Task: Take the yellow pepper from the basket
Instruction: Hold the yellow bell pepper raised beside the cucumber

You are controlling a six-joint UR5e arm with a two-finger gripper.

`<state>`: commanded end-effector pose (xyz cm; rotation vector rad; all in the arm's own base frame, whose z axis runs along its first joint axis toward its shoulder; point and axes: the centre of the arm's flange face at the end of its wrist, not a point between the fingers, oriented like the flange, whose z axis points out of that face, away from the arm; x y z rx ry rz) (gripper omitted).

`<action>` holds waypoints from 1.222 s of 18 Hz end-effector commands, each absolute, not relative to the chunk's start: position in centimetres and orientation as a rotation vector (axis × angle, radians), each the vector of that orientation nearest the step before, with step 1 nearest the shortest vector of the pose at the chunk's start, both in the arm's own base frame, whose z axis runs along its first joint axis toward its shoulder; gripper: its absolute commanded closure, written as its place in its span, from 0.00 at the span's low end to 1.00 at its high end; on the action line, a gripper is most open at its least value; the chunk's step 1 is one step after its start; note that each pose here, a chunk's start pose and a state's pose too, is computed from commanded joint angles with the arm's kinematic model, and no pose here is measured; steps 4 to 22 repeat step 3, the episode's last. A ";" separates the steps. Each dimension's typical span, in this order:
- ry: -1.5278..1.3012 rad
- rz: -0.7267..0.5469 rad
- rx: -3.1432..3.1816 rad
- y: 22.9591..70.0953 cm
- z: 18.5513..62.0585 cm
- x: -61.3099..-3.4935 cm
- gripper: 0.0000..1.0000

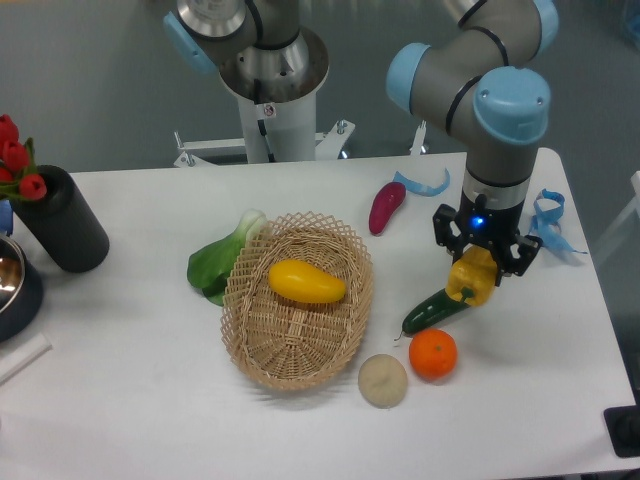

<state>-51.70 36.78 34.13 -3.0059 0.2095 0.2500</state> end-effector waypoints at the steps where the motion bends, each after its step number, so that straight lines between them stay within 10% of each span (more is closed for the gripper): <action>1: 0.209 0.250 -3.006 36.8 34.2 -51.7 0.82; 22: 0.212 0.249 -3.008 36.9 34.0 -51.7 0.82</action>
